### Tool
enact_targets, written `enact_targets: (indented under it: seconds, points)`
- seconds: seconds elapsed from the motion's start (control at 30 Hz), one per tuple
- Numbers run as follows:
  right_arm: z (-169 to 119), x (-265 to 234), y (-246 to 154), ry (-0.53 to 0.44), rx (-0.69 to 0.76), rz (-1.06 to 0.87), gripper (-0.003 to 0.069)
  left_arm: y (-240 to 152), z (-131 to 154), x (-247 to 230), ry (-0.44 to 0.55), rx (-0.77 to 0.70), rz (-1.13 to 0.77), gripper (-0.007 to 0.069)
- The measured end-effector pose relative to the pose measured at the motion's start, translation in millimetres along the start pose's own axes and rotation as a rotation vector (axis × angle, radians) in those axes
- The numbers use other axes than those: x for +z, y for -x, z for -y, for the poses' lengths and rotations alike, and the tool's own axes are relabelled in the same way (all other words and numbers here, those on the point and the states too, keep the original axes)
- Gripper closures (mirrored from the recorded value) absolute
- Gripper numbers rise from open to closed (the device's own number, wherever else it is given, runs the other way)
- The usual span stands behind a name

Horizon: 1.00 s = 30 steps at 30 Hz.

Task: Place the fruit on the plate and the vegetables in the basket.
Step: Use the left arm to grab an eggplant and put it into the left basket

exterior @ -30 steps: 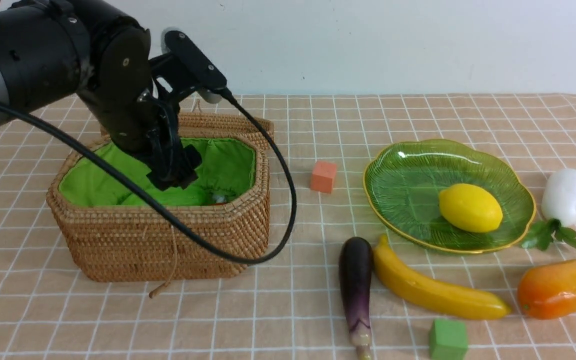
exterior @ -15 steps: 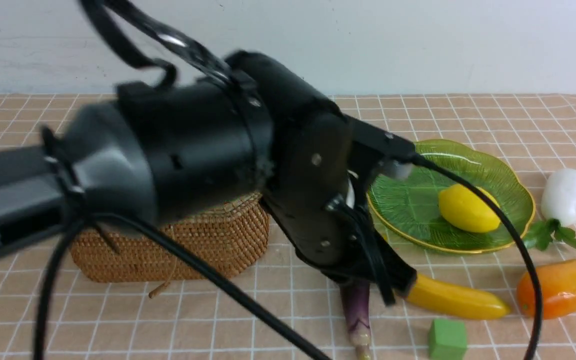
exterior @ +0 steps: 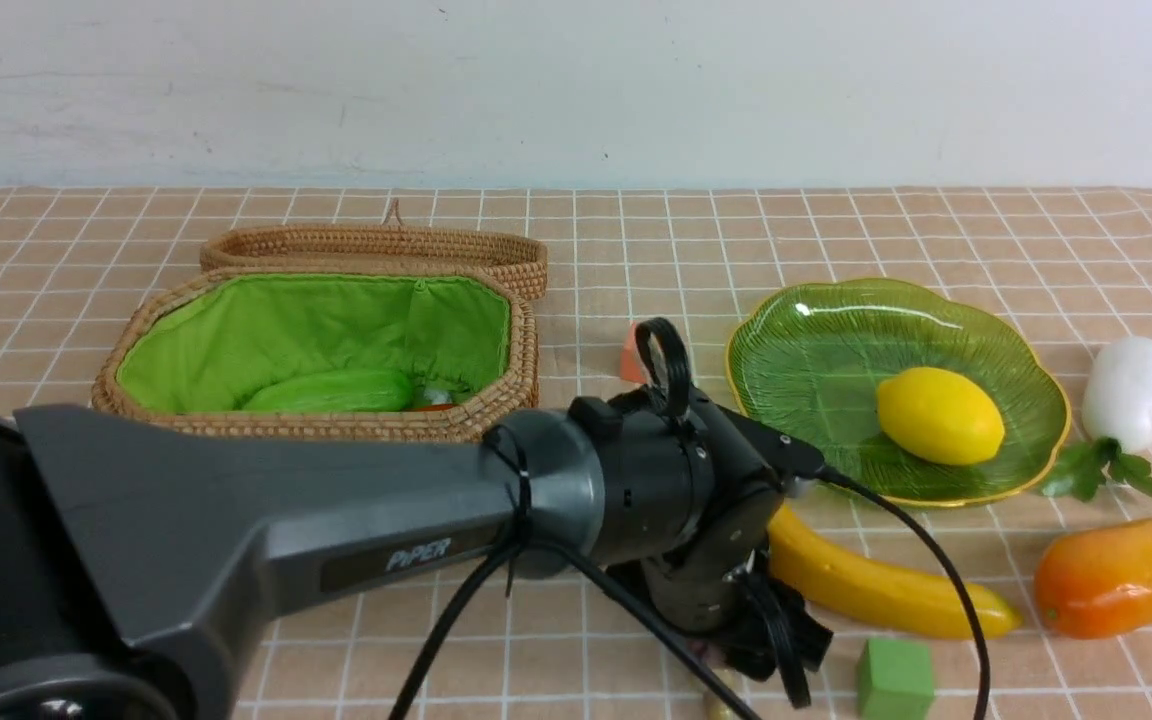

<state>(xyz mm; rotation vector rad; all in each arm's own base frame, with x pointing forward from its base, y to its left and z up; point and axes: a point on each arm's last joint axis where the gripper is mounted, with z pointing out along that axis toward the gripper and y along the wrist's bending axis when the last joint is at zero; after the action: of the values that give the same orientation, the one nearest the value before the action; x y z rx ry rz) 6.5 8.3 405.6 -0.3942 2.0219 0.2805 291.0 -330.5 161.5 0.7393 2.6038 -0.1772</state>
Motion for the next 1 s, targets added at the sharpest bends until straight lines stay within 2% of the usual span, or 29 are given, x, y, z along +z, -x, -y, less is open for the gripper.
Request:
enact_targets:
  seconds: [0.07, 0.1, 0.13, 0.17, 0.3, 0.43, 0.5, 0.53, 0.57, 0.67, 0.73, 0.77, 0.9, 0.93, 0.97, 1.0]
  points:
    - [0, 0, 0, 0.0, 0.0, -0.001, 0.0466, 1, -1, 2, 0.013, -0.017, 0.009, 0.0199]
    - [0, 0, 0, 0.0, 0.0, -0.001, 0.0466, 1, -1, 2, 0.015, -0.018, 0.01, 0.0211]
    - [0, 0, 0, 0.002, 0.001, -0.002, 0.0464, 2, -2, 2, 0.025, -0.032, 0.014, 0.0322]
    - [0, 0, 0, 0.003, 0.001, -0.003, 0.0463, 2, -3, 2, 0.036, -0.035, 0.012, 0.0359]
    - [0, 0, 0, 0.003, 0.001, -0.003, 0.0461, 4, -7, -6, 0.08, -0.045, -0.012, 0.0344]
    - [0, 0, 0, 0.003, 0.001, 0.005, 0.0459, 30, -13, -75, 0.103, -0.025, 0.075, 0.0344]
    - [0, 0, 2, 0.002, 0.001, 0.017, 0.0458, 41, -21, -124, 0.14, 0.073, 0.162, 0.0344]
    - [0, 0, 2, 0.002, 0.001, 0.019, 0.0457, 42, -23, -133, 0.145, 0.082, 0.176, 0.0344]
    - [0, 0, 3, 0.002, 0.0, 0.028, 0.0456, 44, -30, -160, 0.19, 0.167, 0.218, 0.0344]
    - [0, 0, 3, 0.002, -0.003, 0.029, 0.0456, 40, -62, -212, 0.354, 0.404, 0.23, 0.0344]
    - [0, 0, 3, 0.002, -0.003, 0.03, 0.0456, 38, -77, -223, 0.4, 0.471, 0.211, 0.0344]
    - [0, 0, 3, 0.002, -0.003, 0.03, 0.0456, 34, -98, -231, 0.442, 0.531, 0.171, 0.0344]
    - [0, 0, 3, 0.003, -0.003, 0.031, 0.0456, 27, -142, -230, 0.478, 0.622, 0.073, 0.0344]
    - [0, 0, 3, 0.002, -0.003, 0.031, 0.0456, 22, -164, -221, 0.466, 0.669, 0.007, 0.0344]
    - [0, 0, 3, 0.002, -0.003, 0.031, 0.0456, 21, -167, -219, 0.464, 0.674, 0.002, 0.0344]
    - [0, 0, 3, 0.002, -0.003, 0.031, 0.0456, 16, -188, -204, 0.432, 0.71, -0.06, 0.0344]
